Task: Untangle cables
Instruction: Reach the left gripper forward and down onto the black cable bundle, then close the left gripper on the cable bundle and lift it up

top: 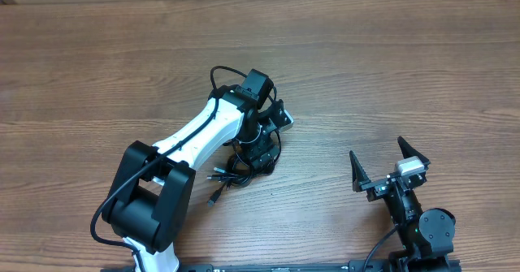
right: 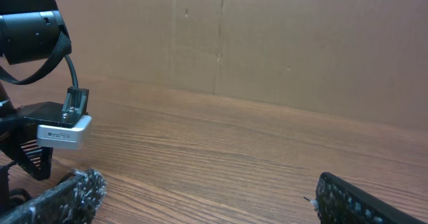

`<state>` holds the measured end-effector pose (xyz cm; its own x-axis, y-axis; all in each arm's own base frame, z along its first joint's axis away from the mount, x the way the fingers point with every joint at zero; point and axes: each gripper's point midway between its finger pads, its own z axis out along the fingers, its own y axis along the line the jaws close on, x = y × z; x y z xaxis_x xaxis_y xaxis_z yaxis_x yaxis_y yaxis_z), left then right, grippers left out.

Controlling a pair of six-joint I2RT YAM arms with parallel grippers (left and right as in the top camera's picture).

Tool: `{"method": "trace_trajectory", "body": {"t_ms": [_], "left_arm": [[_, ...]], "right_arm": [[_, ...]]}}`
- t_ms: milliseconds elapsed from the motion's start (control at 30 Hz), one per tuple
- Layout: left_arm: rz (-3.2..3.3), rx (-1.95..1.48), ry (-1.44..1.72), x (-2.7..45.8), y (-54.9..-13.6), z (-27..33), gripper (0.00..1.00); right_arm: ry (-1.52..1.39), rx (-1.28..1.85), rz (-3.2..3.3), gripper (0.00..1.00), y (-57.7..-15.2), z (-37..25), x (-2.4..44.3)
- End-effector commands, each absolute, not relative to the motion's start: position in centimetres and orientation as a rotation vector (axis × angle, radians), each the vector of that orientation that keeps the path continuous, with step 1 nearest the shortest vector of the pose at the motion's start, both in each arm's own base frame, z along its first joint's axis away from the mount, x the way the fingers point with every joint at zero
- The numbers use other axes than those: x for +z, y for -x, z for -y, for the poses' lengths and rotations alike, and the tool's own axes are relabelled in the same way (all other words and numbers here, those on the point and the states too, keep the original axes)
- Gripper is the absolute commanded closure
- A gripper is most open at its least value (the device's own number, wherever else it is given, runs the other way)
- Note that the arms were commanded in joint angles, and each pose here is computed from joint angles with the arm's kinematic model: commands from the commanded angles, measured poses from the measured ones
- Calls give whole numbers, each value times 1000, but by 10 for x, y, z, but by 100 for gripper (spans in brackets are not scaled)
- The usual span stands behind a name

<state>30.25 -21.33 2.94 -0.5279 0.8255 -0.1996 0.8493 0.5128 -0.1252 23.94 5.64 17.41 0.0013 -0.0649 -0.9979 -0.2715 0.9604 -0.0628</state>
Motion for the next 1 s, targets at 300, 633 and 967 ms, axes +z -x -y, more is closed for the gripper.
{"method": "trace_trajectory", "body": {"t_ms": [300,633,967], "left_arm": [[-2618,-332,-1533,22,-294,212,25],[-2640,-306,-1539,7,-287,204,27],[-2614,-303,-1529,3,-290,206,64]], "right_arm": [[266,158,-1572,0,-240,-56,170],[266,158,-1572,0,-240,-56,171],[266,158,-1572,0,-240,-56,170]]}}
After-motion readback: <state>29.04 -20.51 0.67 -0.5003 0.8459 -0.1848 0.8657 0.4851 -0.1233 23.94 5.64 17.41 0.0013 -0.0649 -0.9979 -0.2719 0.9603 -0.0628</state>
